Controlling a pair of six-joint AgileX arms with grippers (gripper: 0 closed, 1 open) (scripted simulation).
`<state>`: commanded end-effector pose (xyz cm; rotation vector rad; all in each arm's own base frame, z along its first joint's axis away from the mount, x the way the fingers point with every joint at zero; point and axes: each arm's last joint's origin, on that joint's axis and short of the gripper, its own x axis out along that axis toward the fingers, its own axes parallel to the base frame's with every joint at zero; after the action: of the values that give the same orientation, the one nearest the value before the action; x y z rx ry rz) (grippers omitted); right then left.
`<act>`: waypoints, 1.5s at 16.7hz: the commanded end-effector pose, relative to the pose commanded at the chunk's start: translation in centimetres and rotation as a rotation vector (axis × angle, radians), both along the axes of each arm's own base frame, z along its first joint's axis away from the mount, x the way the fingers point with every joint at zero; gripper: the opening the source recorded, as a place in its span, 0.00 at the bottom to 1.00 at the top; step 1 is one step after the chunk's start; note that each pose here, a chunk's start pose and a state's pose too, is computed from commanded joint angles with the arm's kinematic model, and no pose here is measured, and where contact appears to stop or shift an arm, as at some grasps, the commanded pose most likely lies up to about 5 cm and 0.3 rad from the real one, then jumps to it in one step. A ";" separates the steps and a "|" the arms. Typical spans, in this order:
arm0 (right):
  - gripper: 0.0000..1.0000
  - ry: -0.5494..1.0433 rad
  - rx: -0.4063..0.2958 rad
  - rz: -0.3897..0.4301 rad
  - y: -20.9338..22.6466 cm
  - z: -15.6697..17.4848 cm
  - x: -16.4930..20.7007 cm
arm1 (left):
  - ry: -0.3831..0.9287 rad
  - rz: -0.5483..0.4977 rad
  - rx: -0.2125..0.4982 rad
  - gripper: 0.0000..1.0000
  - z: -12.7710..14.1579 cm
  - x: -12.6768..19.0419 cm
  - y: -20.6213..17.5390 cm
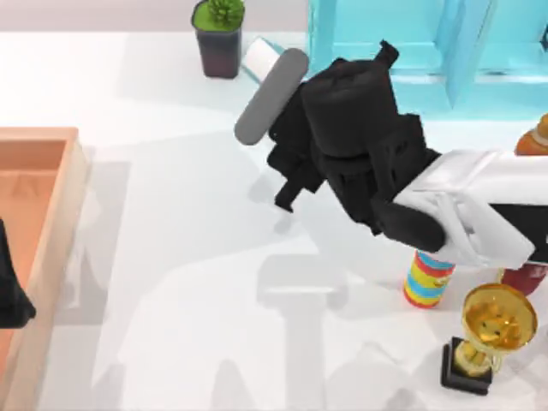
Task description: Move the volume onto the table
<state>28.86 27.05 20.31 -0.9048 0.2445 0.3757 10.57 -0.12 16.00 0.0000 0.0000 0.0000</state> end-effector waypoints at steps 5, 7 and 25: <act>0.00 -0.128 -0.351 0.083 7.8 -3.7 -3.7 | 0.000 0.000 0.000 1.00 0.0 0.0 0.0; 0.00 -0.169 -0.457 0.100 10.0 -4.9 -5.3 | 0.000 0.000 0.000 1.00 0.0 0.0 0.0; 0.00 -0.216 -0.597 0.112 12.6 -7.0 -7.9 | 0.000 0.000 0.000 1.00 0.0 0.0 0.0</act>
<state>21.01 39.63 13.34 -1.5418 0.1051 0.3084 10.57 -0.12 16.00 0.0000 0.0000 0.0000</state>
